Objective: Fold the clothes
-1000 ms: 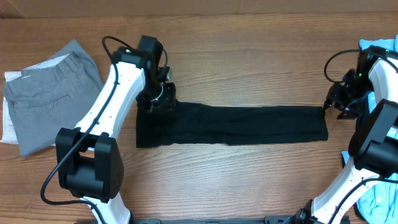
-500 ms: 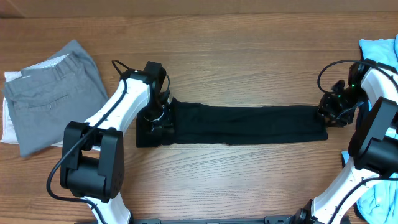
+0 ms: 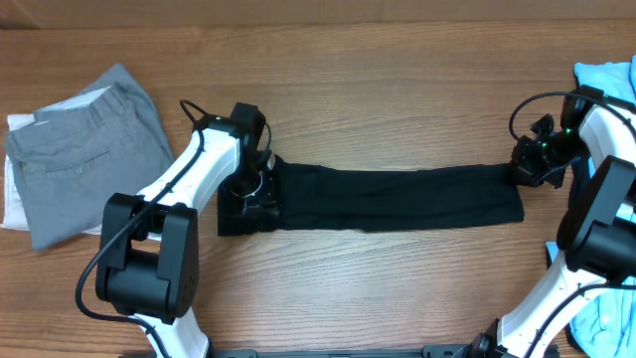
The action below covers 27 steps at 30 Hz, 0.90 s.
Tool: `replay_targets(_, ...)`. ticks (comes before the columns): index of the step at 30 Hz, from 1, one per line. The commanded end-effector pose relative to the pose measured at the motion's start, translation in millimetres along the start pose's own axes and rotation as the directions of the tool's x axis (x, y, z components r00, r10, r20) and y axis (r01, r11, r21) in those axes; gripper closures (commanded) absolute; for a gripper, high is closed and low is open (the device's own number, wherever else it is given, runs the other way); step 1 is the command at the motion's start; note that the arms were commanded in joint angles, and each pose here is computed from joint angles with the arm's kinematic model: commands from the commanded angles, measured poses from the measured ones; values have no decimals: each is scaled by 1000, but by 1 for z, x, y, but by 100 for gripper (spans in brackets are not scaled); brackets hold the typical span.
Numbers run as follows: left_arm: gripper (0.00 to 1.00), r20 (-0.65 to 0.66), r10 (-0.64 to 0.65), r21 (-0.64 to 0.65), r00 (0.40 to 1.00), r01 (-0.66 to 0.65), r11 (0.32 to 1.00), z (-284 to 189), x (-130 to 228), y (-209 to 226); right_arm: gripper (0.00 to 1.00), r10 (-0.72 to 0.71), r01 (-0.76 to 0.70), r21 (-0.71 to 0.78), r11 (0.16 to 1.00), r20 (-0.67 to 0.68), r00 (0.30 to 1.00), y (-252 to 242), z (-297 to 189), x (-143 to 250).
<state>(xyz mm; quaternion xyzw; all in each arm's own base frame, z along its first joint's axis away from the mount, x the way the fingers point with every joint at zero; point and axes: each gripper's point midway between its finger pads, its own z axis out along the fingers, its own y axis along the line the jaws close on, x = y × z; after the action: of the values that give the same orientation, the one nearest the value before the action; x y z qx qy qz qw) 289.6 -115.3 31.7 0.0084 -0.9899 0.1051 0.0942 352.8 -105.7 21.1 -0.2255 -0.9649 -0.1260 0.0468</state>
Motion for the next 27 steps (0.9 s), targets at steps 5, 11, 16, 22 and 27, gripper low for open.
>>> replay_targets(5,47,-10,-20,-1,1000,20,1000,3,2,1,96,-25,29,-28,999,126,992,13,-34,-27)
replay_targets(11,46,-10,-23,-1,1000,23,1000,3,1,1,96,-44,53,-40,998,201,979,23,-63,-45)
replay_targets(16,46,-10,-23,-1,1000,23,1000,3,1,1,67,-35,30,29,999,186,982,10,-62,-42)
replay_targets(22,46,-9,-23,-1,1000,23,1000,3,1,1,59,40,-53,85,995,141,989,-2,-61,-29)
replay_targets(27,46,-9,-23,-1,1000,23,1000,3,1,1,57,-4,7,-36,999,95,995,21,-58,-20)
